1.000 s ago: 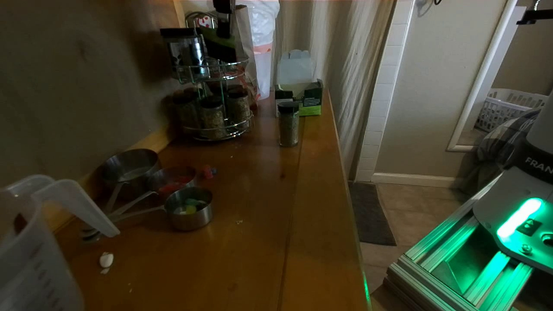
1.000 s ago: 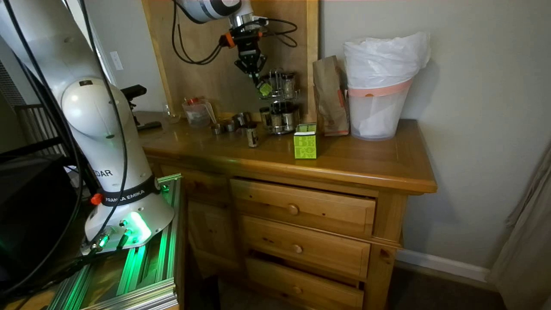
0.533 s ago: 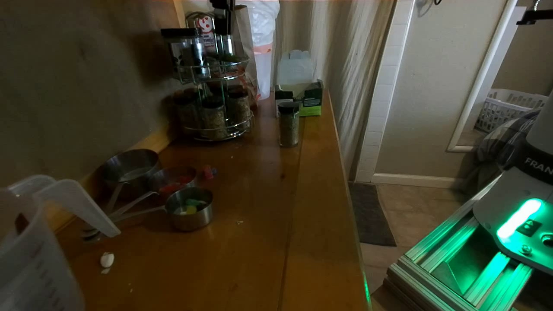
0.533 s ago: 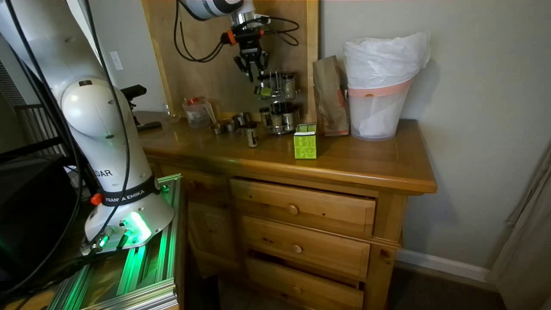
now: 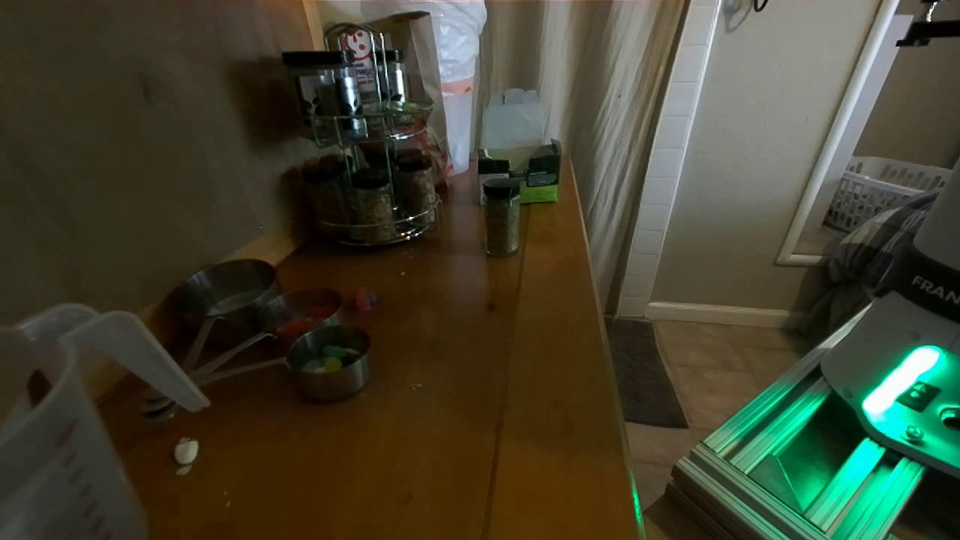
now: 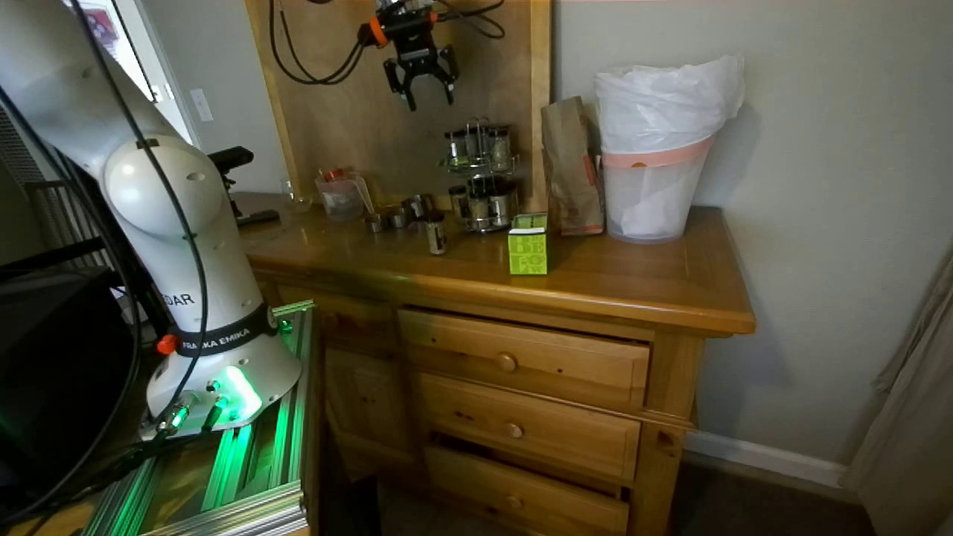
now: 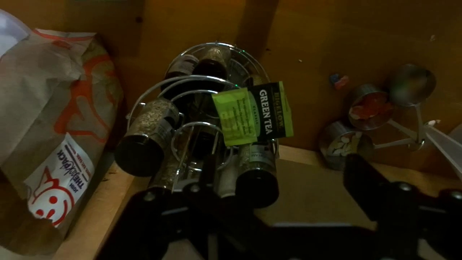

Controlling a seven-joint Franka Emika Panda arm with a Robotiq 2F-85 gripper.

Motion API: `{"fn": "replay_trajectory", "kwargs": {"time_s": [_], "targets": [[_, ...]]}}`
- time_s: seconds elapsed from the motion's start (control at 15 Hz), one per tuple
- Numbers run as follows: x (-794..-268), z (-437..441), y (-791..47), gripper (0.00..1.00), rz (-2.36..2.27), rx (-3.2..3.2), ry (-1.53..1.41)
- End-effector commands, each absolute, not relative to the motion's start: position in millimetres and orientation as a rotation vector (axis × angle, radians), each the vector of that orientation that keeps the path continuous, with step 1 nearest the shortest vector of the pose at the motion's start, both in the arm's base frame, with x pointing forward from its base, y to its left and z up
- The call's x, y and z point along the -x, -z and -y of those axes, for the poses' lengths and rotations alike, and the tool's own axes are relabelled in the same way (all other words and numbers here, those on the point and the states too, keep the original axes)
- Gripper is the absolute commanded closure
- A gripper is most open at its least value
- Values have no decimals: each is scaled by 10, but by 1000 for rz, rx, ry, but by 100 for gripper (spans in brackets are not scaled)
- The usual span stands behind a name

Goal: Remove one green sachet from the box and put it on the silver stand.

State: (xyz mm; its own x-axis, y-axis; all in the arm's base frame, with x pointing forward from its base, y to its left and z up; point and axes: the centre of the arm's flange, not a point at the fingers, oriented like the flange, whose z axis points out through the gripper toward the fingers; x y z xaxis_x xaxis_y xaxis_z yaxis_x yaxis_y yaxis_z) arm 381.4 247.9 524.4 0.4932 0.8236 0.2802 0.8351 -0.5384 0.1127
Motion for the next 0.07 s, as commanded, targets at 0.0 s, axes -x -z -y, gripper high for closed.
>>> {"fn": "replay_trajectory", "kwargs": {"time_s": [0.0], "targets": [[-3759, -2391, -5272, 0, 1490, 2671, 500]]}}
